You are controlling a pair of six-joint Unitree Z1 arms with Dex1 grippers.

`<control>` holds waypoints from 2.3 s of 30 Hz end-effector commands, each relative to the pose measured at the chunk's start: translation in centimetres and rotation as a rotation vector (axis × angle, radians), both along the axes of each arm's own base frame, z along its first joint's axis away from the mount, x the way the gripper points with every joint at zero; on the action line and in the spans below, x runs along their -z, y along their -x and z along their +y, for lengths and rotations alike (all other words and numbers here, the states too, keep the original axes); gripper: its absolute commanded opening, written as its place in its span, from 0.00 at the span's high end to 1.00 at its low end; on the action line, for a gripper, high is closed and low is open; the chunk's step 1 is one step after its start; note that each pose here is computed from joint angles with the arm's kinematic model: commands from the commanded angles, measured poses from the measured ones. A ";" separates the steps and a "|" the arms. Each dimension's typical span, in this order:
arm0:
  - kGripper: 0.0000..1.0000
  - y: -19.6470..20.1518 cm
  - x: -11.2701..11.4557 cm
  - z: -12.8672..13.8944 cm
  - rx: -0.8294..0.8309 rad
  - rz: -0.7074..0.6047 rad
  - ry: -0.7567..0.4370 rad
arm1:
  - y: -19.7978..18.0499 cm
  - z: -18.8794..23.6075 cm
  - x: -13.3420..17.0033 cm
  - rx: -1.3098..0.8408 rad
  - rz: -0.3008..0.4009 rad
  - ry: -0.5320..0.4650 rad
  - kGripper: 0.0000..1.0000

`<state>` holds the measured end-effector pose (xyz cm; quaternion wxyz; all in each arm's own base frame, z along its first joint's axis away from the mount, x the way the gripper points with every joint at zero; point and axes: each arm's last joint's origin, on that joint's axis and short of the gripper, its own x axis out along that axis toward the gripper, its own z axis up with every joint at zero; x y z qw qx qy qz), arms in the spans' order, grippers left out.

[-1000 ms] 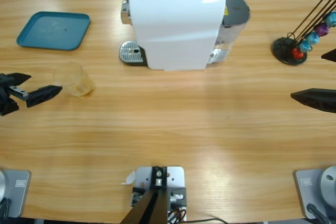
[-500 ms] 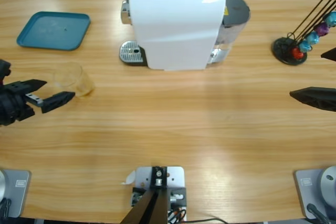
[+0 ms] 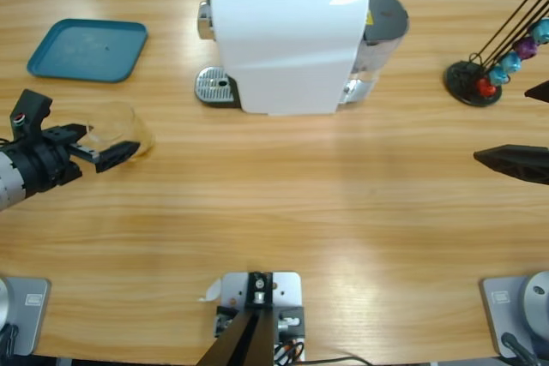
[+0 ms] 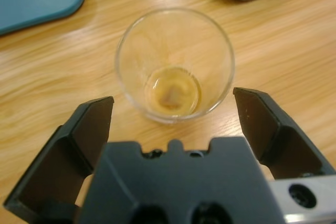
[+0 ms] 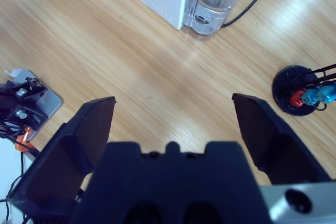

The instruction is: Pour coffee

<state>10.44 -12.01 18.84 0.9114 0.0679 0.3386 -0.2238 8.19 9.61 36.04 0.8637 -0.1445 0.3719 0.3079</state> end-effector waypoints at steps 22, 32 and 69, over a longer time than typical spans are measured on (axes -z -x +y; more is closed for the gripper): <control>0.00 0.3 1.7 0.7 -0.015 -0.054 -0.053 | -0.3 0.3 1.5 0.014 0.020 0.053 0.00; 0.00 -0.6 1.4 0.2 -0.046 -0.061 -0.051 | 0.0 0.0 2.1 0.023 0.033 0.055 0.00; 0.00 -3.1 -0.2 0.0 -0.044 -0.081 -0.007 | -0.5 0.4 3.5 0.035 0.036 0.089 0.00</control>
